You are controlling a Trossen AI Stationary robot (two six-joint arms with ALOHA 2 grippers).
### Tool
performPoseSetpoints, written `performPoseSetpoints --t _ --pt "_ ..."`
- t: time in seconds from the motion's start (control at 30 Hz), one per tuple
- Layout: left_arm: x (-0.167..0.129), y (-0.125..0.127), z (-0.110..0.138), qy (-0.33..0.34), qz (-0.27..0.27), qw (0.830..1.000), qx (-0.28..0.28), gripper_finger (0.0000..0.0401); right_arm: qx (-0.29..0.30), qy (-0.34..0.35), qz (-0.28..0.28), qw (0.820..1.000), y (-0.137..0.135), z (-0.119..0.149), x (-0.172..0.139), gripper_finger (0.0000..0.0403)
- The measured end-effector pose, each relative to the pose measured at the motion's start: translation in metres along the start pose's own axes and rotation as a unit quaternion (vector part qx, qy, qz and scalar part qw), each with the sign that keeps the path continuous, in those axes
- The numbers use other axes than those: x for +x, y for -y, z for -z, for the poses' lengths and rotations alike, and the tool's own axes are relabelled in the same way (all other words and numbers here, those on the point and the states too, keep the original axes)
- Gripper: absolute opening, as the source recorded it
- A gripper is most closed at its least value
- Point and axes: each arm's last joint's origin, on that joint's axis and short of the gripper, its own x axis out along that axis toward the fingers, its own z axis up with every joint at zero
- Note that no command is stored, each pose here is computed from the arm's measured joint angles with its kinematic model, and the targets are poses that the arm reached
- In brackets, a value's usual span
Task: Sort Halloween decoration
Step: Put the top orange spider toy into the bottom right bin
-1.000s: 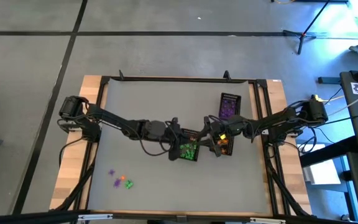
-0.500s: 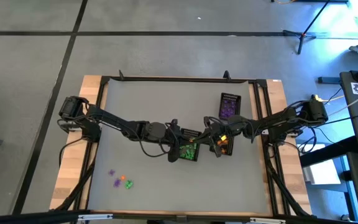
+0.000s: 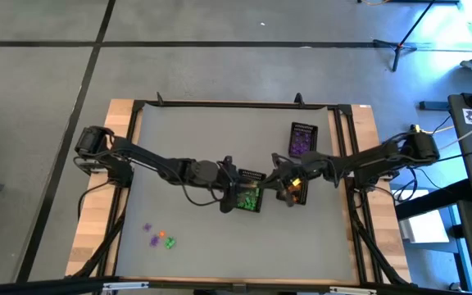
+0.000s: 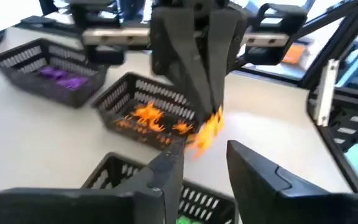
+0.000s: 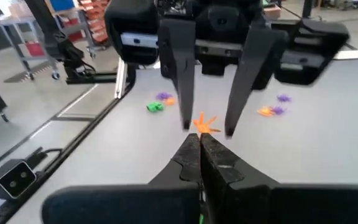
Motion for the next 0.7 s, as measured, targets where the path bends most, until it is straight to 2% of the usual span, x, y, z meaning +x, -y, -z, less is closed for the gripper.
performPoseSetpoints --t 0.17,0.33,0.43,0.53,0.7 --pt "-0.015 -0.003 -0.007 -0.021 -0.044 0.999 -0.006 0.0116 0.0 -0.038 0.027 0.999 -0.004 -0.008 -0.018 0.0" --pt "-0.026 -0.004 -0.009 -0.041 -0.072 0.996 -0.014 0.0115 0.024 -0.121 0.076 0.989 -0.008 -0.006 -0.042 0.0" --pt "-0.026 -0.004 -0.005 -0.058 -0.079 0.995 -0.011 0.0115 0.054 -0.169 0.094 0.98 -0.01 -0.002 -0.056 0.0" --pt "-0.025 -0.004 -0.002 -0.066 -0.082 0.994 -0.014 0.0115 0.099 -0.231 0.108 0.962 -0.011 0.009 -0.064 0.0" --pt "-0.025 -0.005 -0.001 -0.063 -0.097 0.993 -0.013 0.0115 0.114 -0.285 0.173 0.936 -0.007 0.029 -0.068 0.0004"
